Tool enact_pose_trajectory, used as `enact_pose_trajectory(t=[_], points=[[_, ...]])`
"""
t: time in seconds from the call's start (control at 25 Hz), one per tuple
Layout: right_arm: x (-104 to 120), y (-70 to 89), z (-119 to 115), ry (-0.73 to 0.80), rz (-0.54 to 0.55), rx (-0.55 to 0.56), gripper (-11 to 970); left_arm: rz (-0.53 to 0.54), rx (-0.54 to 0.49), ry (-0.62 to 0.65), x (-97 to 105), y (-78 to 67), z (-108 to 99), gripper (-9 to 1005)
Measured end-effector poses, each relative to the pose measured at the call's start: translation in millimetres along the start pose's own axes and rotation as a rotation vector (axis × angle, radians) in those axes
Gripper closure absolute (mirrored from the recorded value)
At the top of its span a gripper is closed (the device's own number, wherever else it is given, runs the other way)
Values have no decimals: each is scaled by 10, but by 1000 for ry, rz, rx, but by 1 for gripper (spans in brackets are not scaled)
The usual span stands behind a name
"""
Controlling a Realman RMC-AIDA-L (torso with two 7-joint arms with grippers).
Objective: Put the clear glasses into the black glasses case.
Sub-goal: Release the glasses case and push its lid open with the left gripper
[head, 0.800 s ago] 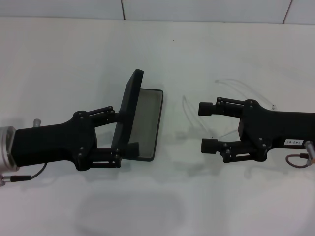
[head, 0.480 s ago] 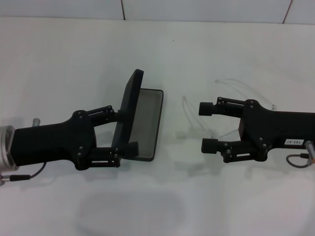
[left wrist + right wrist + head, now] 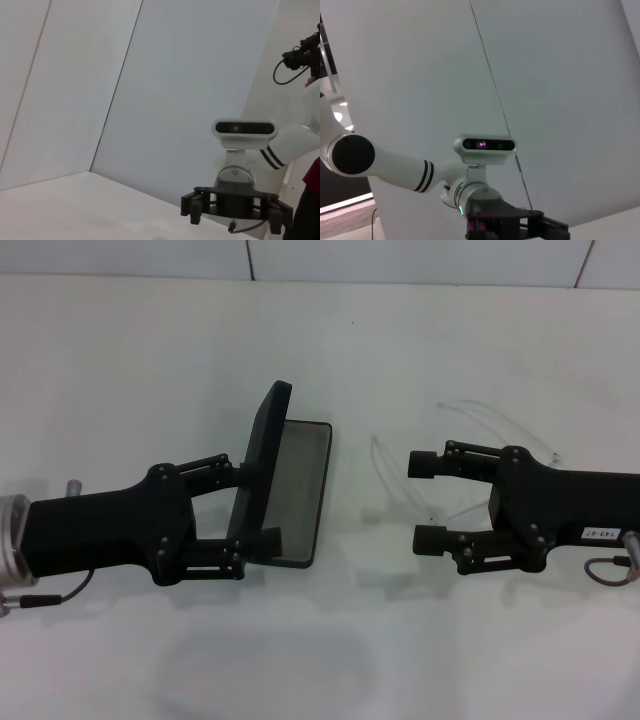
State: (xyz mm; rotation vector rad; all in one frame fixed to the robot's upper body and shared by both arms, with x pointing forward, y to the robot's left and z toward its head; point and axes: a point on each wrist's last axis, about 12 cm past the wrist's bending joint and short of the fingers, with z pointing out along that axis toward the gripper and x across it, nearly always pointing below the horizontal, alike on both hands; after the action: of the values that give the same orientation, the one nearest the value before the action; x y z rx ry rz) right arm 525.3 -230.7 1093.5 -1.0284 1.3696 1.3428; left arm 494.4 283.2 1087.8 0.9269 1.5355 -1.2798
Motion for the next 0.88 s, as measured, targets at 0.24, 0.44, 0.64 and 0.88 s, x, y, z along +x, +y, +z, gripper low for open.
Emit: enact_pose_trajectory(t=[0.24, 0.44, 0.64, 0.88], points=[[32, 11, -141, -49, -28, 88, 100, -25, -14, -20, -99, 55, 6, 130], [77, 19, -502, -100, -66, 287, 100, -117, -85, 12, -432, 226, 69, 132], [148, 134, -945, -167, -136, 523, 100, -148, -247, 95, -832, 360, 206, 134], [212, 308, -1309, -219, -215, 718, 100, -294, -437, 279, -1062, 514, 469, 136]])
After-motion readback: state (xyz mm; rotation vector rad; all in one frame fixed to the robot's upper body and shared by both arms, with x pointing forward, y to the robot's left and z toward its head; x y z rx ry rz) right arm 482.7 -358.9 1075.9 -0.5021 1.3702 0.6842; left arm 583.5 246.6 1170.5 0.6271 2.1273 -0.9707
